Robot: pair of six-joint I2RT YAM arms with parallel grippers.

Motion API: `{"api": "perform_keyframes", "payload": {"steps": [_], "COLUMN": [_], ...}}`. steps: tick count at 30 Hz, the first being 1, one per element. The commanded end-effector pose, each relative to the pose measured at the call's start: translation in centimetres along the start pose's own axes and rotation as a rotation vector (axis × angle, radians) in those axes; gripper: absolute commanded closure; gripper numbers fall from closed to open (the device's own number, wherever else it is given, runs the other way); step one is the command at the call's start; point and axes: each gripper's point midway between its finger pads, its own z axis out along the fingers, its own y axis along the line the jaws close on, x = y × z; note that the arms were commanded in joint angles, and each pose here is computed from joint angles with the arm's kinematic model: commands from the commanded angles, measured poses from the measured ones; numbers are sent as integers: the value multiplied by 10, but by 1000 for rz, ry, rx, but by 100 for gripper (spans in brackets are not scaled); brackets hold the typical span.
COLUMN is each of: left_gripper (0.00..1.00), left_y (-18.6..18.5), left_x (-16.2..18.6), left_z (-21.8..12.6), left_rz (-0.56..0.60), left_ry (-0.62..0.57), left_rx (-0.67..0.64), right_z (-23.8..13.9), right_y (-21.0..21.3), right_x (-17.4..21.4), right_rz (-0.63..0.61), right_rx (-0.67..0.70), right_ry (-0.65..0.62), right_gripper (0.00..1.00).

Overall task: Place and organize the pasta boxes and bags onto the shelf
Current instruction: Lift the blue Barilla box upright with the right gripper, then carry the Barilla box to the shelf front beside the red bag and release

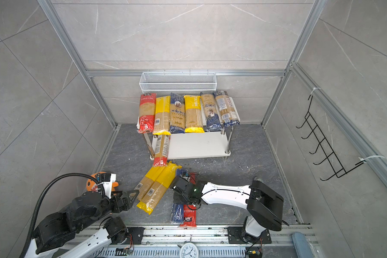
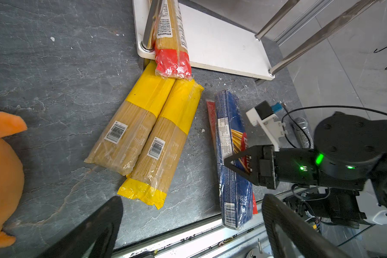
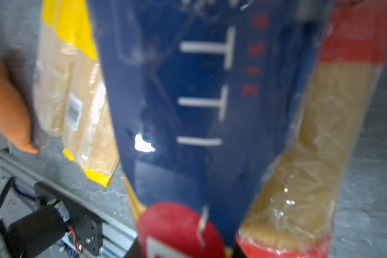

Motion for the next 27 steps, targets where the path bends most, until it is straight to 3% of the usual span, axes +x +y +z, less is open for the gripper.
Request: {"api": "perform_keyframes", "payload": {"steps": [1, 7, 17, 27], "left_gripper": [0, 0, 0, 0], "left_y": [-14, -20, -24, -39], "left_x": [-6, -6, -12, -34], "left_z": [14, 27, 35, 28], "left_rz": [-12, -20, -31, -19], "left_ry": [7, 17, 3, -40], "left_rx": [22, 21, 7, 29], "right_z": [-25, -38, -65, -47], "right_y": [18, 6, 2, 17], "right_x": [-30, -61, -149, -224], "right_rz": [-25, 48, 51, 20], "right_rx": [-135, -262, -398, -495], "right_ry": [-104, -120, -199, -186], "right_gripper": [79, 79, 79, 78]}}
